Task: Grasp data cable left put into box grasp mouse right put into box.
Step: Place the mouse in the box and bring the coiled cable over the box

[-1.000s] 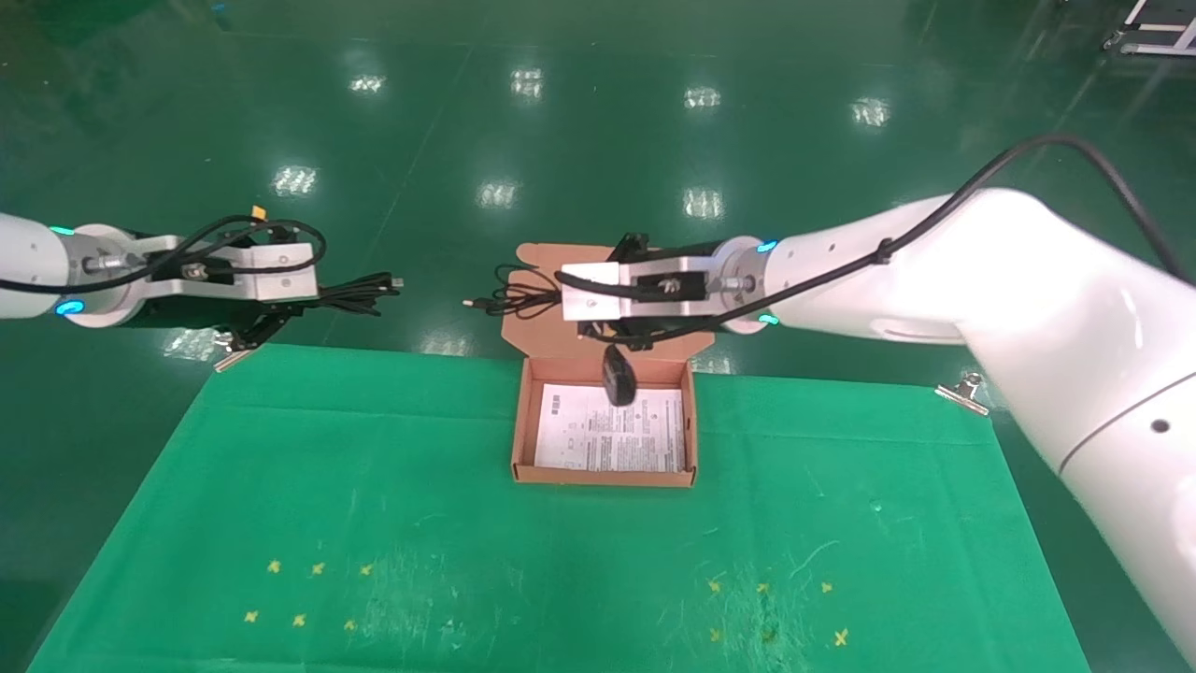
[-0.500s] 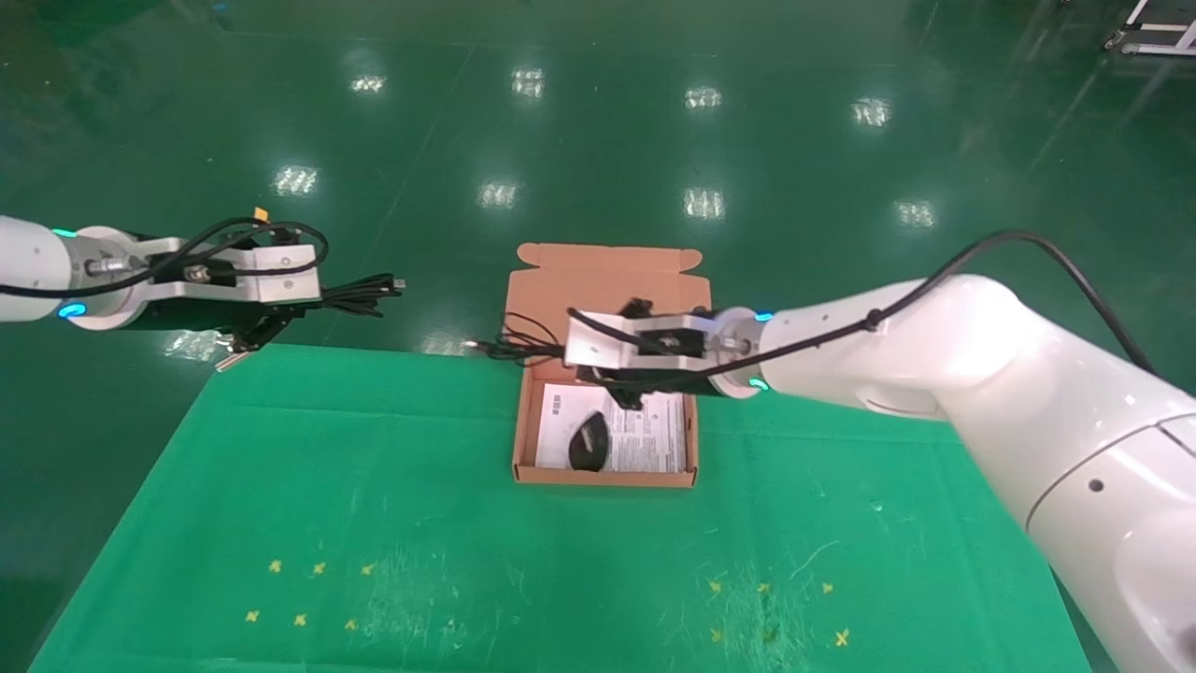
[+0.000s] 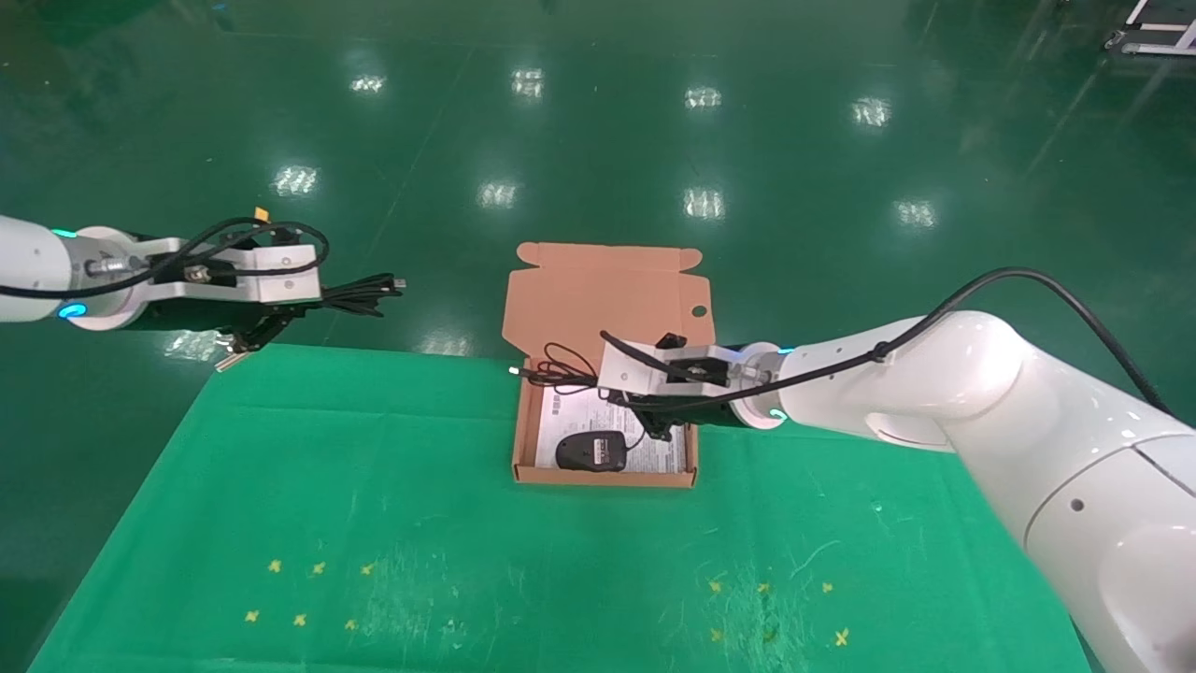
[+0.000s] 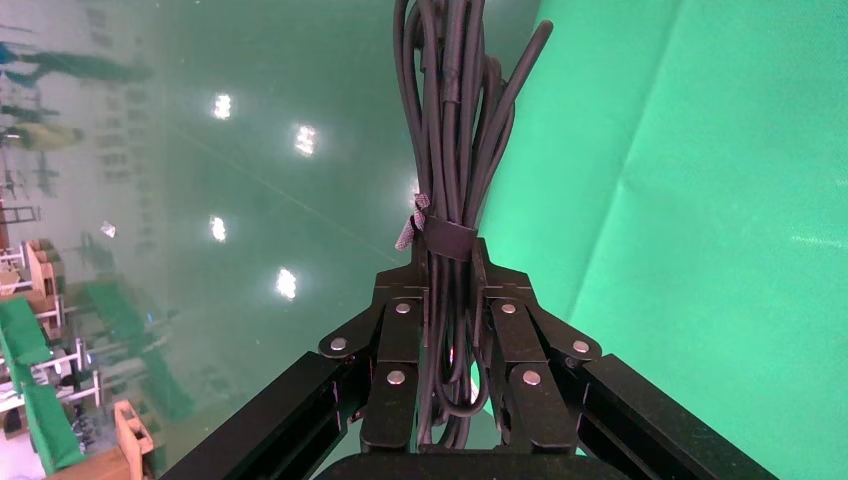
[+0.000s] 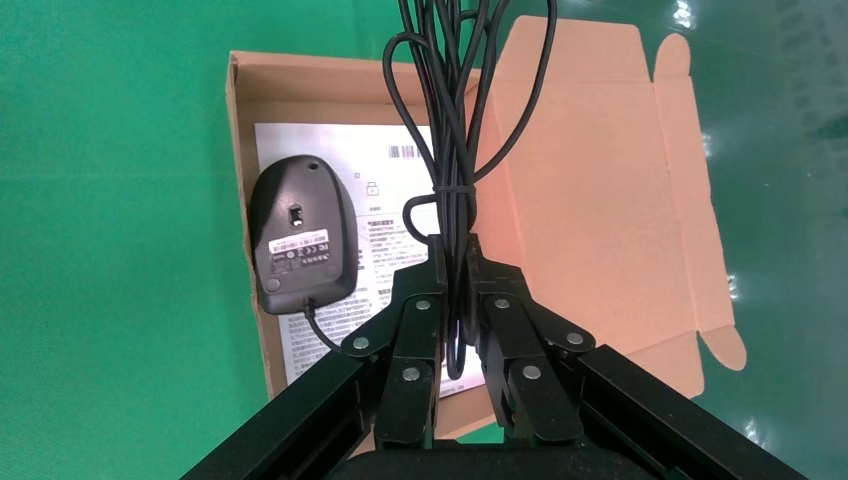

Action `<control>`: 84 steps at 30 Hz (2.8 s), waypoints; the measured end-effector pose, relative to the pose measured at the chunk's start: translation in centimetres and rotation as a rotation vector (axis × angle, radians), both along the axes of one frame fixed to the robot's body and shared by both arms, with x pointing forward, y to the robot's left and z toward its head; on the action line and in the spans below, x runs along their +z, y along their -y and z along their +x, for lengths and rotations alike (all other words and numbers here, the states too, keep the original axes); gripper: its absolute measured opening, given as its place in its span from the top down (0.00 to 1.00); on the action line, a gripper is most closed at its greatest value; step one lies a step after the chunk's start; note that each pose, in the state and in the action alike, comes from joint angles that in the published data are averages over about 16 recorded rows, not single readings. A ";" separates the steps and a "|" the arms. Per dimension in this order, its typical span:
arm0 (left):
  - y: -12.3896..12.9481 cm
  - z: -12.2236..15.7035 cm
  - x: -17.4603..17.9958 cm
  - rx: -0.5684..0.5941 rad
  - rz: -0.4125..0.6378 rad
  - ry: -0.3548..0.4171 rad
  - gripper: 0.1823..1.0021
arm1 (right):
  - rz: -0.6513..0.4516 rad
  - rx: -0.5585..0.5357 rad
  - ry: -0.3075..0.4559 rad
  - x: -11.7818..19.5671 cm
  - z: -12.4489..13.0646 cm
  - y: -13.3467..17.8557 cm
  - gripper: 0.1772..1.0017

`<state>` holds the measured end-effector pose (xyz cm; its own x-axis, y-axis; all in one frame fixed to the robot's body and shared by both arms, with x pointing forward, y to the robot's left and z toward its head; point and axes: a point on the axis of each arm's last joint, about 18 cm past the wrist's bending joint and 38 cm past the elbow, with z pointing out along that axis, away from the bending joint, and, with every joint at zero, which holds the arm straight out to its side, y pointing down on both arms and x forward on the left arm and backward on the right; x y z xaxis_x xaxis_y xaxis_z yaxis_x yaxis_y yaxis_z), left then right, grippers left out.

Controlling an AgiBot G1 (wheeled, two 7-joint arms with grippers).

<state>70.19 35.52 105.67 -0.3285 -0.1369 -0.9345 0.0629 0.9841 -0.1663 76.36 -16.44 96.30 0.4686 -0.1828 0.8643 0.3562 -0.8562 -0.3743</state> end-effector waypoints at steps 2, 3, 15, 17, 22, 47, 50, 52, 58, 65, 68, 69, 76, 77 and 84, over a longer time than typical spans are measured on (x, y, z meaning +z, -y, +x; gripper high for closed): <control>0.3 0.1 -0.3 -0.006 -0.002 -0.004 0.91 | -0.001 -0.001 -0.001 -0.1 0.0 0.1 0.95; 0.5 0.2 -0.4 -0.010 -0.003 -0.007 0.91 | -0.002 -0.002 -0.002 -0.1 0.0 0.2 0.95; 5.0 1.9 -4.0 -0.110 -0.035 -0.056 0.91 | -0.009 -0.036 0.012 0.6 -0.4 3.3 0.83; 6.2 2.3 -4.7 -0.134 -0.042 -0.062 0.92 | -0.011 -0.047 0.018 1.0 -0.6 4.3 0.78; 9.4 3.2 -6.5 -0.198 -0.057 -0.073 0.92 | -0.015 -0.075 0.039 2.2 -1.3 7.2 0.67; 22.0 5.7 -12.2 -0.385 -0.038 -0.049 0.92 | -0.042 -0.155 0.097 4.8 -8.4 13.2 0.07; 22.4 5.7 -12.4 -0.387 -0.044 -0.047 0.92 | -0.044 -0.159 0.101 4.8 -8.7 13.1 0.04; 22.5 5.7 -12.5 -0.387 -0.047 -0.047 0.92 | -0.045 -0.162 0.103 4.8 -8.8 13.0 0.03; 22.8 5.7 -12.6 -0.387 -0.057 -0.049 0.91 | -0.048 -0.165 0.105 4.7 -9.0 13.0 0.01; 22.7 5.7 -12.6 -0.387 -0.055 -0.047 0.87 | -0.048 -0.166 0.105 4.7 -9.0 13.0 0.00; 22.6 5.6 -12.5 -0.388 -0.053 -0.044 0.83 | -0.047 -0.166 0.104 4.7 -8.9 13.0 0.00; 22.6 5.6 -12.4 -0.389 -0.053 -0.042 0.82 | -0.046 -0.166 0.104 4.7 -8.9 13.0 0.00; 22.5 5.8 -10.0 -0.388 -0.050 0.031 0.69 | -0.030 -0.179 0.152 6.5 -8.5 13.2 0.00; 22.4 5.9 -9.4 -0.386 -0.050 0.049 0.66 | -0.027 -0.182 0.165 7.0 -8.4 13.2 0.00; 21.6 6.3 -4.5 -0.354 -0.054 0.186 0.47 | -0.029 -0.209 0.261 10.7 -7.8 13.9 0.00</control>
